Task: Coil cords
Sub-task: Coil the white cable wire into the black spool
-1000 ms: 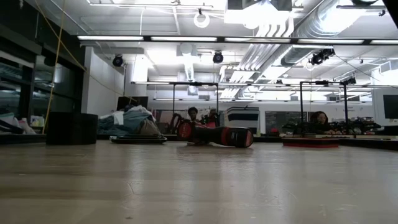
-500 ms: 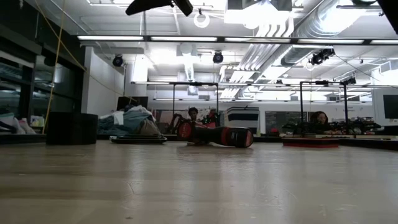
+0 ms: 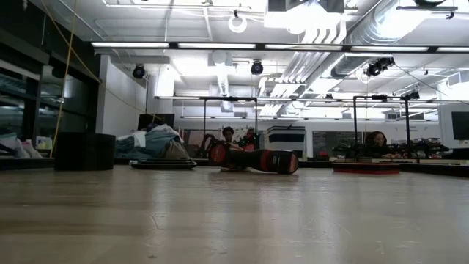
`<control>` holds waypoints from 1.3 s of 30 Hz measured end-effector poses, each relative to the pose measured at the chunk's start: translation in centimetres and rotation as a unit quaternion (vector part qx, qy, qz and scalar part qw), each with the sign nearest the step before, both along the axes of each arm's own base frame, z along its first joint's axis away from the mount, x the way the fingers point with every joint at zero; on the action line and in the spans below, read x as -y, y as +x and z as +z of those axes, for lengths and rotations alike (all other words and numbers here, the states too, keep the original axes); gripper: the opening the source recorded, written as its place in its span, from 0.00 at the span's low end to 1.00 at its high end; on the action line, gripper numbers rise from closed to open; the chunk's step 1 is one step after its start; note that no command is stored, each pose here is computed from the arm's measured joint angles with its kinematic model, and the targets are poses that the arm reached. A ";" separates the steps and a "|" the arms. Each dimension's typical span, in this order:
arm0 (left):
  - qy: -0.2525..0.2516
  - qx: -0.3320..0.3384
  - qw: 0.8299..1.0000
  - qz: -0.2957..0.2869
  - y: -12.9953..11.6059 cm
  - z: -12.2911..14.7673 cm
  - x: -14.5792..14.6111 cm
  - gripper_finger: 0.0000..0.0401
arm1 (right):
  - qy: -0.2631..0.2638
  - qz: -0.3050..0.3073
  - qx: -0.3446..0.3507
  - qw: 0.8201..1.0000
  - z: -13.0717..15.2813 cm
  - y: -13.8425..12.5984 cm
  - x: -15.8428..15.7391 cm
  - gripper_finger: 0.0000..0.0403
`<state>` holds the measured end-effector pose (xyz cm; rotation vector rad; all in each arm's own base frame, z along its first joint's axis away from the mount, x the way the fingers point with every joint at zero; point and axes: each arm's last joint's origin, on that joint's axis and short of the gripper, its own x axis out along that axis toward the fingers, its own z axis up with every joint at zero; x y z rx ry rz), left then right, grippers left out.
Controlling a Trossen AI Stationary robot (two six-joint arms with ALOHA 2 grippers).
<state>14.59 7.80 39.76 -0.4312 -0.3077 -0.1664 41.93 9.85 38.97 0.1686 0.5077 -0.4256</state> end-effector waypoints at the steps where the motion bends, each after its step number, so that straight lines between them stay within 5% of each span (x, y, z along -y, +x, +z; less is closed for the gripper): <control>1: -0.004 0.005 1.000 -0.022 0.4 0.1 -0.1 0.00 | -0.013 -0.011 -0.013 1.000 0.1 -0.4 0.6 0.39; 6: -0.024 0.026 0.996 -0.084 1.2 0.4 -0.5 0.00 | -0.067 -0.016 -0.072 0.995 0.5 -1.3 3.4 0.39; 10: -0.028 0.031 0.993 -0.111 0.9 0.7 -0.2 0.00 | -0.087 0.040 -0.081 0.992 0.9 -0.6 5.9 0.39; 17: -0.042 0.066 0.993 -0.091 -0.8 1.7 0.8 0.00 | -0.097 0.199 0.018 0.975 2.7 1.1 9.0 0.39; 22: -0.046 0.098 0.992 -0.061 -1.8 2.3 1.3 0.00 | -0.073 0.258 0.091 0.959 3.5 1.9 10.4 0.39; 28: -0.041 0.119 0.991 -0.053 -2.2 3.0 1.4 0.00 | -0.075 0.268 0.175 0.945 3.1 4.1 11.8 0.39; 39: -0.006 0.170 0.983 -0.070 -4.1 6.9 2.8 0.00 | -0.098 0.255 0.199 0.941 3.4 4.3 14.9 0.39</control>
